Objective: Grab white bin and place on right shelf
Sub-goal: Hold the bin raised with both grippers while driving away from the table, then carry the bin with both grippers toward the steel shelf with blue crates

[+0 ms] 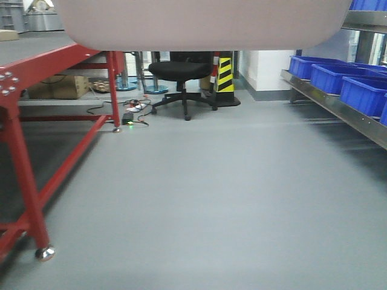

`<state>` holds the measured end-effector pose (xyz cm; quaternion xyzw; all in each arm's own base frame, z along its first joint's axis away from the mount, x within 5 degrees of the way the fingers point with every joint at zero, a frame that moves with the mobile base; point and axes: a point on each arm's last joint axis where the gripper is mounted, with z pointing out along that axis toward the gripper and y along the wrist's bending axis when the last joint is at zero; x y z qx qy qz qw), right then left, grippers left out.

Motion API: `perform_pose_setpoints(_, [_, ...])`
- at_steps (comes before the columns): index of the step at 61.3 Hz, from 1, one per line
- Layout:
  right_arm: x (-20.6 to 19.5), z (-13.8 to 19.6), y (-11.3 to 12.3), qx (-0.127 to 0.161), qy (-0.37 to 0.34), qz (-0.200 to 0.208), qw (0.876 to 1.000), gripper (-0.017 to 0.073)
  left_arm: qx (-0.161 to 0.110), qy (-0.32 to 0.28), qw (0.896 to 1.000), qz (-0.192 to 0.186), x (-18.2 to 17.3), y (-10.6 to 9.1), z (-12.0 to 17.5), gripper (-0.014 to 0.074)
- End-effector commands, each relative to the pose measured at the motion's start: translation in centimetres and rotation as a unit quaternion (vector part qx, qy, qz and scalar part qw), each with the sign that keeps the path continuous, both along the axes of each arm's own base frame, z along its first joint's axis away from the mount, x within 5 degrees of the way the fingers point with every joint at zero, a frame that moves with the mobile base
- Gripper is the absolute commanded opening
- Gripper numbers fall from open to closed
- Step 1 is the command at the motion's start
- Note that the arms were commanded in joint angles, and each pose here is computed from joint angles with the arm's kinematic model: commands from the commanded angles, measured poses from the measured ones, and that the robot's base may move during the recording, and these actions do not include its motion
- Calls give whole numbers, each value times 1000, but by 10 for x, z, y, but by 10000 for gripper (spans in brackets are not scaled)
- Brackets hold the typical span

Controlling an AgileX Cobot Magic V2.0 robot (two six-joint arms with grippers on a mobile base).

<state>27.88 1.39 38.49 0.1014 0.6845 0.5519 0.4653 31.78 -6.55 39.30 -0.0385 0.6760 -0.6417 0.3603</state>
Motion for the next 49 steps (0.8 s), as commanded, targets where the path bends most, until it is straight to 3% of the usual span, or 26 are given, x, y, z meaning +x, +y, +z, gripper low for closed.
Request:
perform_pose_setpoints(1, [-22,36,18,59,-78,90,991,67,-29,-75,987,-141,-38,-21,32,-126])
perform_pose_setpoints(49, [-21,36,18,59,-78,89,991,67,-29,-75,987,-141,-38,-21,32,-126])
